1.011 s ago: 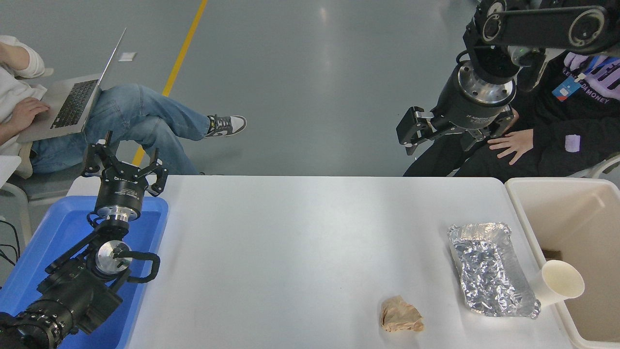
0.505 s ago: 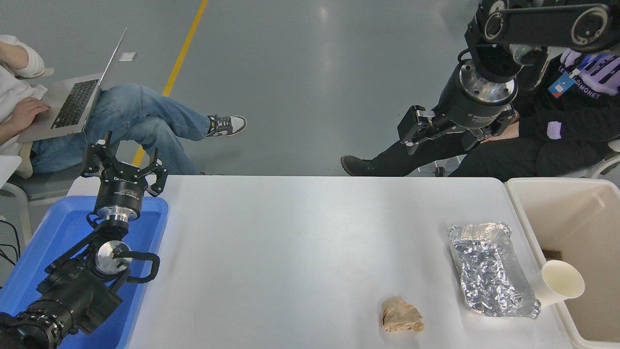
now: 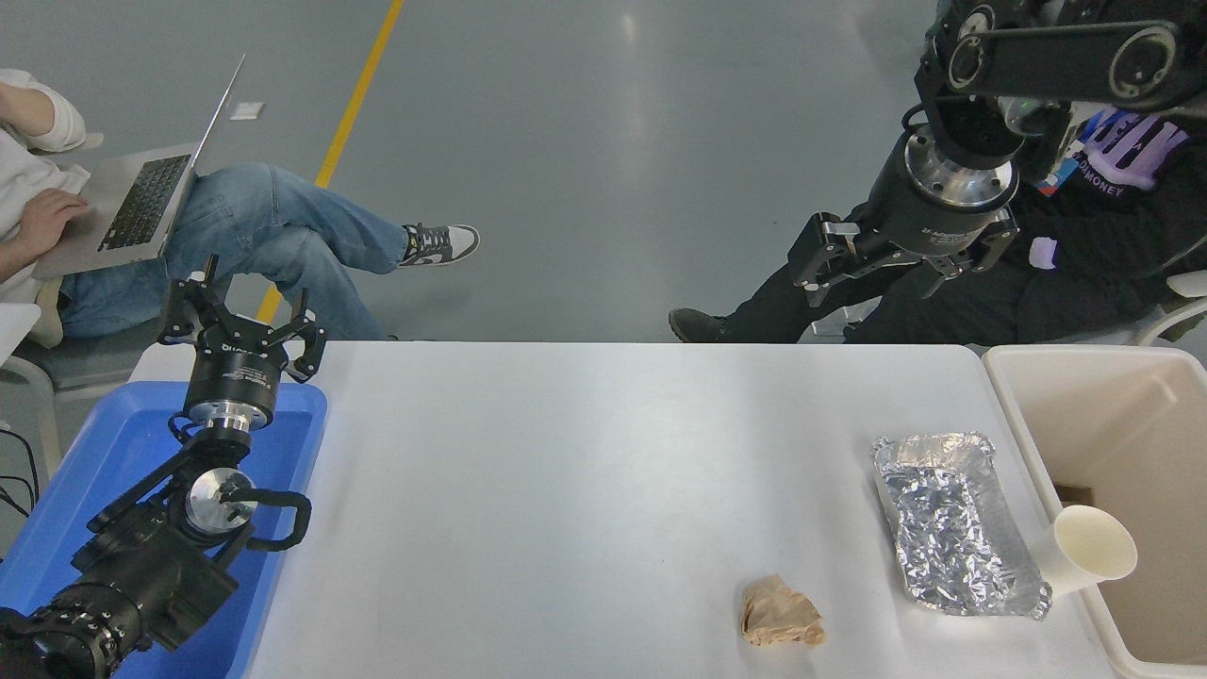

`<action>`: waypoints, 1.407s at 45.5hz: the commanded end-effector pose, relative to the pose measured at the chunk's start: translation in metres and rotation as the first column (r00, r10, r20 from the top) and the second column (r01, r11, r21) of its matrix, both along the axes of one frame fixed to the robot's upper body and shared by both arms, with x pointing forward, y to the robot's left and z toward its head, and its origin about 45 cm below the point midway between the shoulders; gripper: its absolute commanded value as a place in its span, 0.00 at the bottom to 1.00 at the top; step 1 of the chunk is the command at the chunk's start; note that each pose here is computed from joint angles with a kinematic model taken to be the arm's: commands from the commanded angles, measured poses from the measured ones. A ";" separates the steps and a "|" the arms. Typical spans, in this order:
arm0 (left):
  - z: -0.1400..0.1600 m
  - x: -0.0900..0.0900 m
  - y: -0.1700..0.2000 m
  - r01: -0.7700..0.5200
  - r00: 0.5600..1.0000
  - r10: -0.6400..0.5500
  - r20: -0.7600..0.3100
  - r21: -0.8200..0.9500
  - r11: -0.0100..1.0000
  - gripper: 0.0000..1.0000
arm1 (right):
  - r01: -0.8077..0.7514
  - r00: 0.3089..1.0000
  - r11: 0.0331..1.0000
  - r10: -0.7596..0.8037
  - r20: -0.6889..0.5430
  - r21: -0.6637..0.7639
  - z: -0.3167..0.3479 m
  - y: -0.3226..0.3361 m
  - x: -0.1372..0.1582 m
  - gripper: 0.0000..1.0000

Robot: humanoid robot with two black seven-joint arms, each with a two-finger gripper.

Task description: Pick up paper cup place in dustbin

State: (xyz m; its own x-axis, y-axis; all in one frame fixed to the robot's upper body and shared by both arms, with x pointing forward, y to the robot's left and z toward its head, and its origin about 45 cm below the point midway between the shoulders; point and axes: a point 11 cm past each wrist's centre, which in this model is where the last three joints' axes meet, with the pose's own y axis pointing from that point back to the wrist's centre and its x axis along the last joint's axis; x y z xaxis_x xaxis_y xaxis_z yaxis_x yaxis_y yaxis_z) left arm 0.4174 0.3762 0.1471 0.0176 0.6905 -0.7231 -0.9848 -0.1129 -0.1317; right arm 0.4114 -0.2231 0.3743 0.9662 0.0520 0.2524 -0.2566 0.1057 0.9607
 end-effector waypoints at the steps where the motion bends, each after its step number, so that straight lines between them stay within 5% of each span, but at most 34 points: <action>1: 0.000 0.000 0.000 0.001 1.000 -0.001 0.000 0.000 1.000 0.99 | 0.031 0.999 0.999 -0.031 -0.011 -0.030 -0.004 -0.016 -0.001 1.00; 17: 0.000 0.000 0.000 -0.001 1.000 0.001 0.000 0.000 1.000 0.99 | 0.146 0.988 0.989 -0.147 -0.049 -0.009 -0.022 -0.063 -0.007 1.00; 24: 0.000 0.000 0.000 0.000 1.000 0.000 0.001 -0.001 1.000 0.99 | 0.218 0.965 0.960 -0.239 -0.111 -0.177 -0.052 -0.139 -0.028 1.00; 36: 0.000 0.000 -0.001 0.001 1.000 -0.001 0.000 -0.002 1.000 0.99 | 0.437 0.879 0.893 -0.450 -0.161 -0.111 -0.076 -0.221 -0.072 1.00; 47: 0.001 0.000 0.000 -0.001 1.000 0.001 0.001 0.000 1.000 0.99 | 0.594 0.800 0.797 -0.600 -0.031 -0.107 -0.114 -0.286 -0.100 1.00; 64: 0.000 0.000 -0.001 0.001 1.000 -0.001 -0.001 0.000 1.000 0.99 | 0.630 0.776 0.775 -0.630 0.026 -0.052 -0.182 -0.278 -0.112 1.00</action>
